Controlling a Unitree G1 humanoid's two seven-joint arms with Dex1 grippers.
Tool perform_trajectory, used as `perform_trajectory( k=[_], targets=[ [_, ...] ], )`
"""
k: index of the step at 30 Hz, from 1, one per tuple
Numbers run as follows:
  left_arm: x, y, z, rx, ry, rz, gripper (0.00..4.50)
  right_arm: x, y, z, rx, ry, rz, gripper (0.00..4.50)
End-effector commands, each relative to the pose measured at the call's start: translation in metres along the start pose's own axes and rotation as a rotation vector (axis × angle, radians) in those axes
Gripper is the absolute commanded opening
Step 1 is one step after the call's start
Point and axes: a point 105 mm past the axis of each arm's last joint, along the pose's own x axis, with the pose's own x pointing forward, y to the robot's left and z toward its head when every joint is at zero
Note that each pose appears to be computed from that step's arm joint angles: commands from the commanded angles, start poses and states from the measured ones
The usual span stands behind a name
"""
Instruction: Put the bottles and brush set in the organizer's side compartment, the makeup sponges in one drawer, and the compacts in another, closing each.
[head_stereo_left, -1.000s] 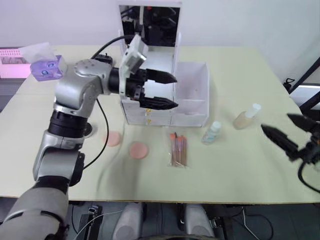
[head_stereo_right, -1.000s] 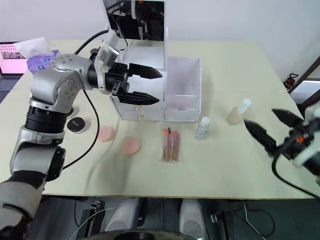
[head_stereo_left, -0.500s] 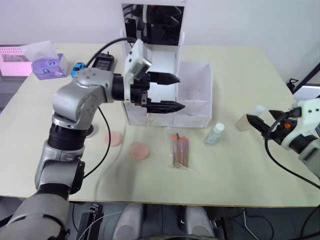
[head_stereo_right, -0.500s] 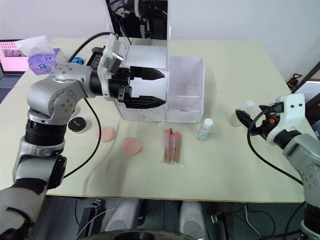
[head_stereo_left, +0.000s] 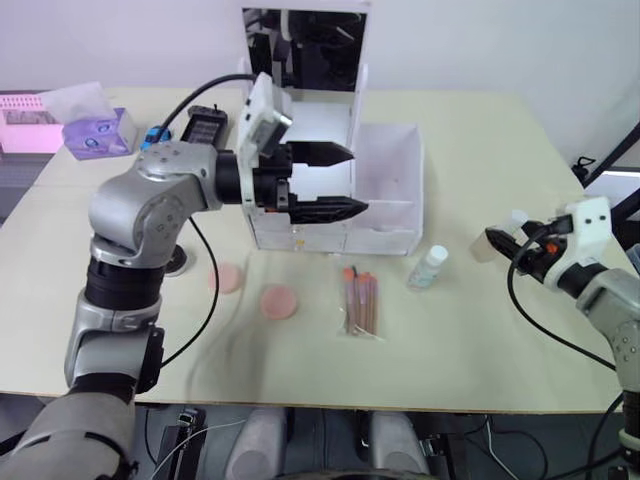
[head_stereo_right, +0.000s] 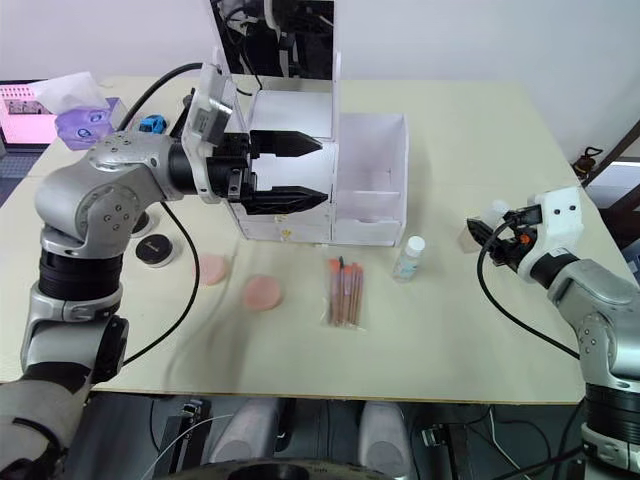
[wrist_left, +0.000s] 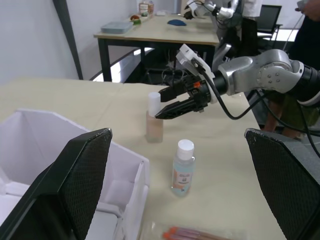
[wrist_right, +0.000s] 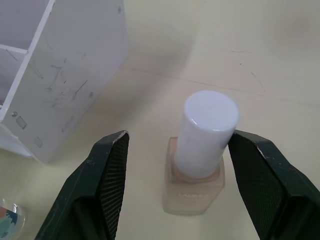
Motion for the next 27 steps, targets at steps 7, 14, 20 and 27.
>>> perform_trajectory(
  k=[7,14,20,27],
  targets=[
    [-0.001,-0.001,0.009,0.049,-0.013,0.011,4.5,0.003,-0.006,0.015,-0.086,-0.059,-0.031,2.02],
    [0.0,-0.001,0.007,0.043,-0.013,0.01,4.5,0.006,-0.005,0.018,-0.097,-0.092,-0.045,0.75],
    [-0.002,0.001,0.006,0.039,-0.016,0.019,4.5,-0.002,-0.002,0.042,-0.06,-0.177,-0.012,0.75],
    [-0.018,0.013,-0.008,0.019,0.016,0.089,4.5,-0.009,0.031,0.101,-0.06,-0.266,0.226,0.75]
  ],
)
